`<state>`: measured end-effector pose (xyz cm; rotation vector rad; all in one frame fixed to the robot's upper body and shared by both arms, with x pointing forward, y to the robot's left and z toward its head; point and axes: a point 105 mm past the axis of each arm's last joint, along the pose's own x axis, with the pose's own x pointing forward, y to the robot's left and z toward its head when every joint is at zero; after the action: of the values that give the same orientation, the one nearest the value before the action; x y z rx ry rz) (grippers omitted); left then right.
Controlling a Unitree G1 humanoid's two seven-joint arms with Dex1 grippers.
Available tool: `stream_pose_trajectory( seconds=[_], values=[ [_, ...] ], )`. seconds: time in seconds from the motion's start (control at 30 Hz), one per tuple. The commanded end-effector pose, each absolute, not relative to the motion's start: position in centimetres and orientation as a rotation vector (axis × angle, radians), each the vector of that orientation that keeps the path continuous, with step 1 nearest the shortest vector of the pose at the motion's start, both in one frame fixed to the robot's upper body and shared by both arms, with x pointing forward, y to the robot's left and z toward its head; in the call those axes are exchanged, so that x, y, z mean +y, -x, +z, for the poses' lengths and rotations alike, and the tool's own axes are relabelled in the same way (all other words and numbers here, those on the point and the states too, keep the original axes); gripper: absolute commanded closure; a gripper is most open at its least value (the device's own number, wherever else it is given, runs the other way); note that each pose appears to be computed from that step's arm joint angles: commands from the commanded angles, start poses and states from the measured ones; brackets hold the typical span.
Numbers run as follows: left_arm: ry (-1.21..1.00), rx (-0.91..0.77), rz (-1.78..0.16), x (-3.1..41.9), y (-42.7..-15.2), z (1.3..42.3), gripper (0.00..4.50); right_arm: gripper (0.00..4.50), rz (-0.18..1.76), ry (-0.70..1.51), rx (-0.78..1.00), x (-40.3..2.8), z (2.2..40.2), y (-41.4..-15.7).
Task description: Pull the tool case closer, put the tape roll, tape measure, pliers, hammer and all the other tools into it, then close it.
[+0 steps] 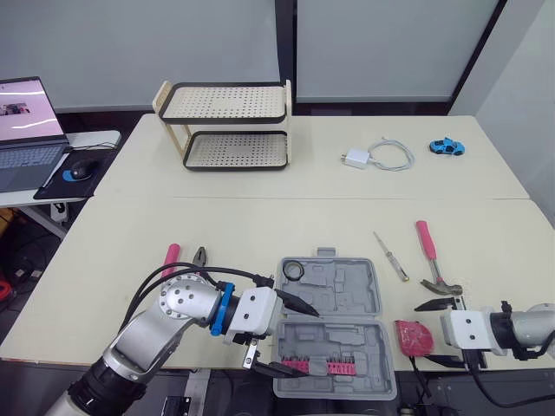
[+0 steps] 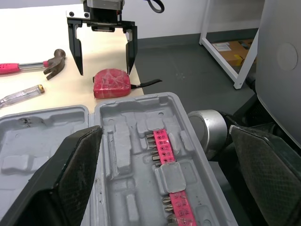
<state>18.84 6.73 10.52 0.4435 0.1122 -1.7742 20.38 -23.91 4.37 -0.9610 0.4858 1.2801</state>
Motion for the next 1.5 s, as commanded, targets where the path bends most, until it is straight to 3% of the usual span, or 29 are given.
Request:
stream_pose_trajectory(
  seconds=[0.03, 0.93, 1.5],
  values=[
    [-0.451, 0.079, -1.809, 6.5, -18.1, 11.2, 0.00, 0.03, 1.303, 0.976, 0.527, -24.6, 3.8, -20.0],
    [-0.448, 0.096, -1.818, 6.8, -17.8, 11.0, 0.00, 0.03, 1.261, 0.842, 0.552, -23.1, 6.7, -19.4],
    [-0.448, 0.092, -1.832, 6.4, -17.8, 11.6, 0.00, 0.03, 1.325, 0.864, 0.556, -22.9, 4.6, -20.3]
  ],
)
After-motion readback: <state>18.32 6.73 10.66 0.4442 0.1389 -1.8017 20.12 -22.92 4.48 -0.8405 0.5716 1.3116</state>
